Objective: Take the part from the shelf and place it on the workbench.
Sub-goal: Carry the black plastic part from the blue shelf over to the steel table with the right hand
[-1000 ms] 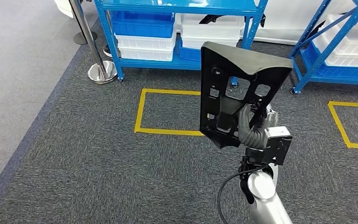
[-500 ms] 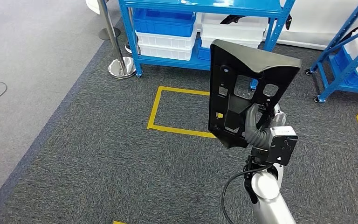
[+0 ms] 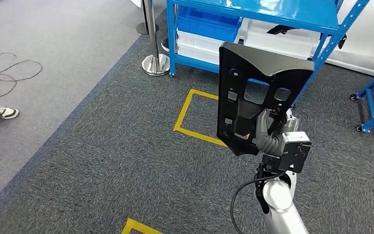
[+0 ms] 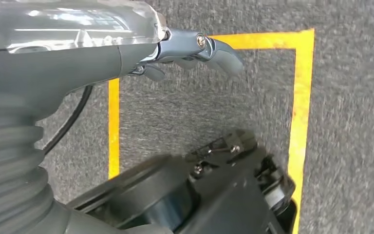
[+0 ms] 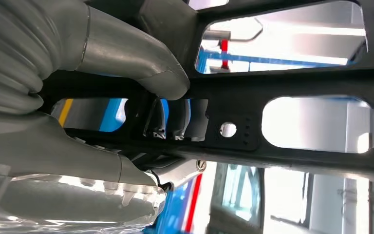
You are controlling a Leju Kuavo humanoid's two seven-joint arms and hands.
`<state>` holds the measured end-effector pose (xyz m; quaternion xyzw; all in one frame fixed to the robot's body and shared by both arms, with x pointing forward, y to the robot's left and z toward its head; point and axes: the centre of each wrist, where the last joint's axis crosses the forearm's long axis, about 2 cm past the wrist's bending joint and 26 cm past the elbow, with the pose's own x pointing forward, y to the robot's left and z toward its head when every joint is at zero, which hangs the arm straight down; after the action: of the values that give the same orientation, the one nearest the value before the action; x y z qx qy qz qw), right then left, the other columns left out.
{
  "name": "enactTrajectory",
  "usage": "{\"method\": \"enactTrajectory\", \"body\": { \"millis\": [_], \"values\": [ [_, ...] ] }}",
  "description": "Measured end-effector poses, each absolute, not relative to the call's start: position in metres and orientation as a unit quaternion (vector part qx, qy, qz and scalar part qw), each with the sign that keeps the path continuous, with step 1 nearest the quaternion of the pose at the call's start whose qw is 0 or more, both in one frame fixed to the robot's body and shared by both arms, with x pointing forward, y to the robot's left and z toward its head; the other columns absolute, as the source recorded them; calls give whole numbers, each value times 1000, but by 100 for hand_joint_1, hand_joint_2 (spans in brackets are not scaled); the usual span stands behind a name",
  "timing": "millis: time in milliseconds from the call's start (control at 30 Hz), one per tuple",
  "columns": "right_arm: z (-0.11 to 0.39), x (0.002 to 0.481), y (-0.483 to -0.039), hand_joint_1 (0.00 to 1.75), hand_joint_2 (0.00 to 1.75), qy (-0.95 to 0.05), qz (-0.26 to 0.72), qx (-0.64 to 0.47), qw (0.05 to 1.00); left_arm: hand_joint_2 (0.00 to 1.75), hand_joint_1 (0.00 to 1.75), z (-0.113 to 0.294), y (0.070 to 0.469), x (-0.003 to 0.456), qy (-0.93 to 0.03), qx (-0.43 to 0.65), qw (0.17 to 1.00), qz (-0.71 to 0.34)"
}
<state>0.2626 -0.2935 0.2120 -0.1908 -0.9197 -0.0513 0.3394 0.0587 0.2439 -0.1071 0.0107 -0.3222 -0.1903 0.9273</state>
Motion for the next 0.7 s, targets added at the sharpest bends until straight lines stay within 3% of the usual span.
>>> {"method": "enactTrajectory", "body": {
  "millis": [700],
  "values": [
    [203, 251, -296, 175, 175, -916, -44, -183, 354, 175, 0, -107, 243, 55, -320, 11, 929, -186]
  ]
}}
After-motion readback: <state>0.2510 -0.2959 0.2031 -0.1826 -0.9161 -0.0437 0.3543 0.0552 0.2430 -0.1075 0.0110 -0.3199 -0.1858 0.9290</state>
